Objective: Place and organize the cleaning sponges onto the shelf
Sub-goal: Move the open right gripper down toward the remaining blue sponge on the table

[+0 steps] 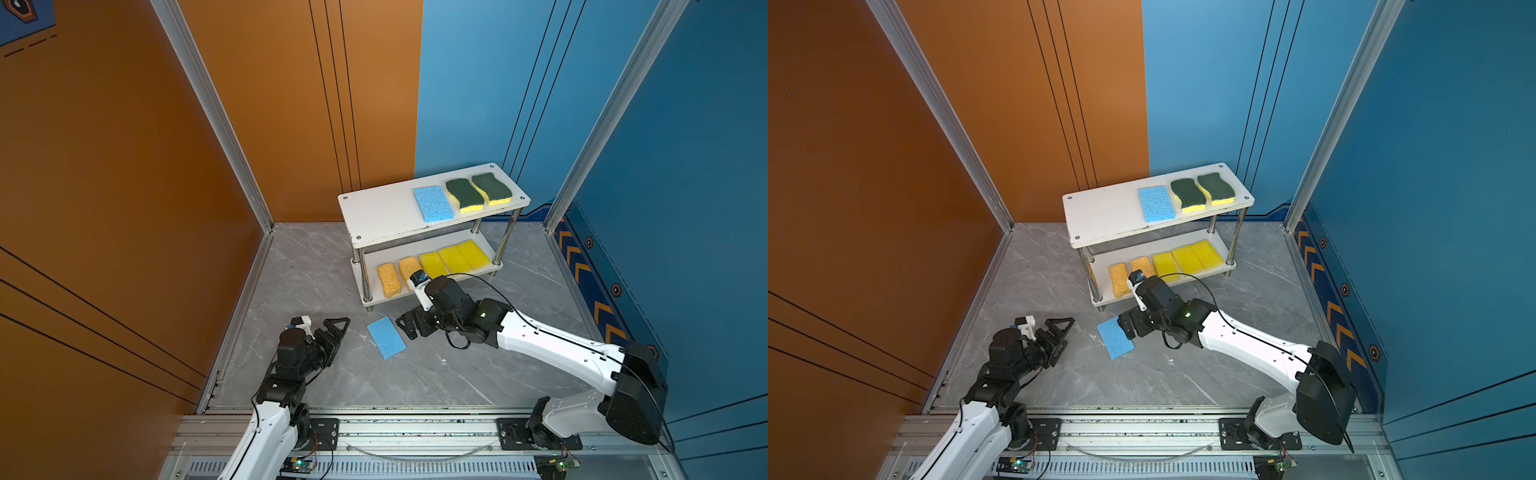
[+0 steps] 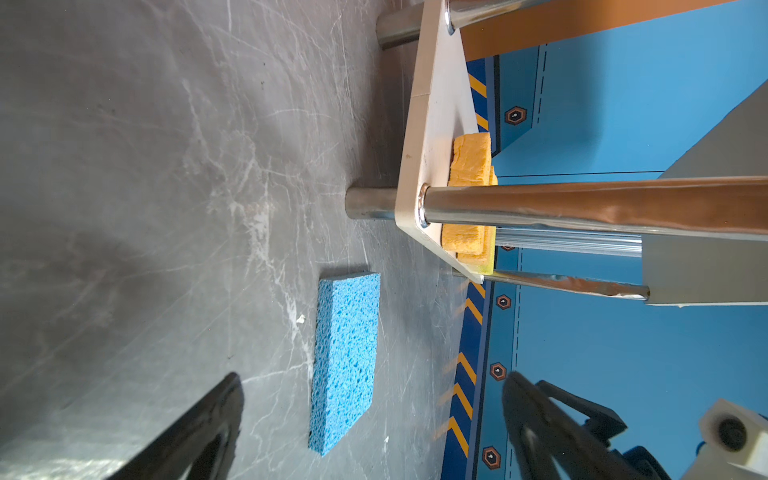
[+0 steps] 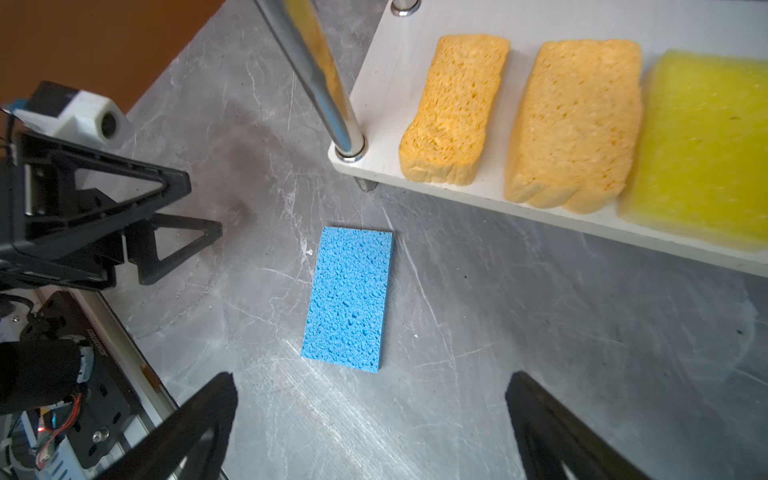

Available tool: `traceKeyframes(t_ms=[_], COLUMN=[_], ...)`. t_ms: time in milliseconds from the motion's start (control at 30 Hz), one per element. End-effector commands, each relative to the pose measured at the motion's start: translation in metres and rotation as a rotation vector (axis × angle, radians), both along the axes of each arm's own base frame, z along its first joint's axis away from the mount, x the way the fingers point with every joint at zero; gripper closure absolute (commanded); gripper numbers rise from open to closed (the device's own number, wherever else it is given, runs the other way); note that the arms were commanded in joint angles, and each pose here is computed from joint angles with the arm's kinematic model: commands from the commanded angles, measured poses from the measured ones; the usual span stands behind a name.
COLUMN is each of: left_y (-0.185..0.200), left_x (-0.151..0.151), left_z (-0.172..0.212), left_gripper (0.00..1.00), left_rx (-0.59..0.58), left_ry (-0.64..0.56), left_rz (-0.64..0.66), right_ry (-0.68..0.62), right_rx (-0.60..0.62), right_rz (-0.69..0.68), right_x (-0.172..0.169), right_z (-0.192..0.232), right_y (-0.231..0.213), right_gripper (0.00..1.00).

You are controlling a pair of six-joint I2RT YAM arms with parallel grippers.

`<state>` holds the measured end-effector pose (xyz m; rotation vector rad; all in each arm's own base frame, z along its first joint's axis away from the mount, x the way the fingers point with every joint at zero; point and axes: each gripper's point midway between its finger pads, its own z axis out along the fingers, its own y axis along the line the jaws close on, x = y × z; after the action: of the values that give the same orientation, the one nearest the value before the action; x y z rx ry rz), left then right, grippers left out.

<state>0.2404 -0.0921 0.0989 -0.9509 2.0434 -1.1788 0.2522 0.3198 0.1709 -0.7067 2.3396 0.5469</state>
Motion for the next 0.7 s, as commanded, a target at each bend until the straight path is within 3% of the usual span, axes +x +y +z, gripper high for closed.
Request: traceKeyframes(t_ms=[0,667], left_y=[0.002,0.002], left_x=[0.005,0.005], left_z=[0.012,0.011], left_gripper=[0.03,0.02], left_rx=[0.019,0.018], left_ry=[-0.050,-0.045], left_rz=[0.004,0.004], right_ry=[-0.003,0.092], right_rx=[-0.040,-0.124], right_rz=[0.023,0.104], right_x=[0.000,-0.013], right_z=[-0.012,-0.061], right_y=[0.008,0.043], right_gripper=[0.00,0.00])
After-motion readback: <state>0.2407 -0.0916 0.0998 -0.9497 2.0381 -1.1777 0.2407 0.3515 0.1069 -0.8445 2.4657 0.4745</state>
